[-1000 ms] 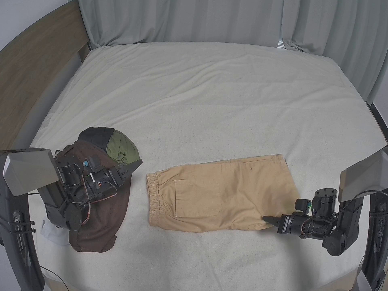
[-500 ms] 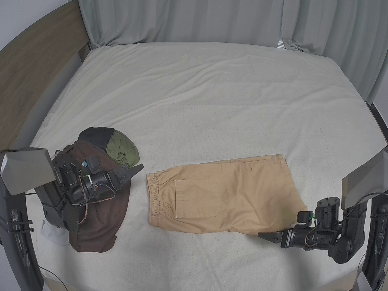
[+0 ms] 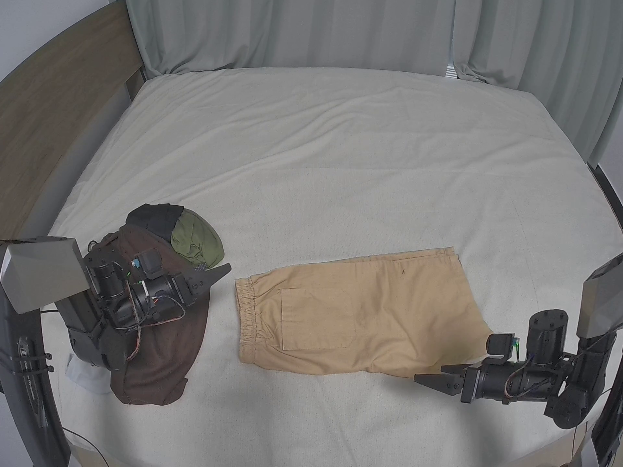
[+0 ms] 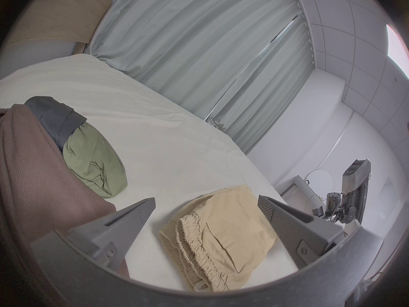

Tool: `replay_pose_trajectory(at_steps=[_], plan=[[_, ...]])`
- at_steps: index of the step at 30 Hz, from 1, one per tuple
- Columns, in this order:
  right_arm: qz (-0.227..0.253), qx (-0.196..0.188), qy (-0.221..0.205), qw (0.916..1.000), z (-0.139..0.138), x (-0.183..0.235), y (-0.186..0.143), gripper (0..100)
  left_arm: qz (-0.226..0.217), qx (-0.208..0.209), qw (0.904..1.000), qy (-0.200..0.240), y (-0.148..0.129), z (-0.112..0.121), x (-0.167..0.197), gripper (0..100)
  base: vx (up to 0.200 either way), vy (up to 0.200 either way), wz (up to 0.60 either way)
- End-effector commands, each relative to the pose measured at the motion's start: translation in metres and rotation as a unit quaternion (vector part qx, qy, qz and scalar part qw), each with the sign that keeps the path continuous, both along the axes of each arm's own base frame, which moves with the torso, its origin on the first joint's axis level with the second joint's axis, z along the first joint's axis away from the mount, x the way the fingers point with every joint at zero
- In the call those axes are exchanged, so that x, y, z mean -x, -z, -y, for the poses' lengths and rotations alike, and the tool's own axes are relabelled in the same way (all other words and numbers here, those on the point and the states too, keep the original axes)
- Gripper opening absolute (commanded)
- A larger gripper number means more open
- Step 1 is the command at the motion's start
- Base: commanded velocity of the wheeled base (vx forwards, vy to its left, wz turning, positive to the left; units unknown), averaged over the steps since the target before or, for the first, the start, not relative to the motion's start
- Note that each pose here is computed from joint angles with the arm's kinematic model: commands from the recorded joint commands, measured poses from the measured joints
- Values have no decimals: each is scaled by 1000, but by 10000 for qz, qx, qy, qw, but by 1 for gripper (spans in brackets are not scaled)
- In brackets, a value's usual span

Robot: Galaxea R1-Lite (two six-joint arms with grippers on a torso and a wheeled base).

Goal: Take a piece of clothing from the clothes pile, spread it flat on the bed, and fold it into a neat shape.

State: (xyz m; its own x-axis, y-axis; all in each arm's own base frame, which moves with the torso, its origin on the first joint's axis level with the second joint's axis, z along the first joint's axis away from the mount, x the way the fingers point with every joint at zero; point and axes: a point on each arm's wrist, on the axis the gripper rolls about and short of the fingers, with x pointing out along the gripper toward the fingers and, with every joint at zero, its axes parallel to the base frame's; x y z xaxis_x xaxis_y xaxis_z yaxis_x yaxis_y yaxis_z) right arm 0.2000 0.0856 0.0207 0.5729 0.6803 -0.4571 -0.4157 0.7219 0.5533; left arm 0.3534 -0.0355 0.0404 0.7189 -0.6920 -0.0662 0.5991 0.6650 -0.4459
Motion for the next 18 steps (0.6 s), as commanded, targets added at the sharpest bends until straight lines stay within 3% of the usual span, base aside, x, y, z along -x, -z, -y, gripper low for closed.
replay_pose_trajectory(at_steps=[1, 12, 18], plan=[[425, -224, -139, 9987, -1, 1, -19, 100, -11, -8, 10000, 13, 1, 1, 1, 100, 0, 0, 0], [1094, -727, -625, 9894, -7, -15, -46, 100, 95, -175, 9996, 207, 4, -1, 3, 100, 0, 0, 0], [1358, -804, -587, 9857, -5, -18, -57, 100, 111, -174, 9995, 230, 2, 0, 4, 100, 0, 0, 0]])
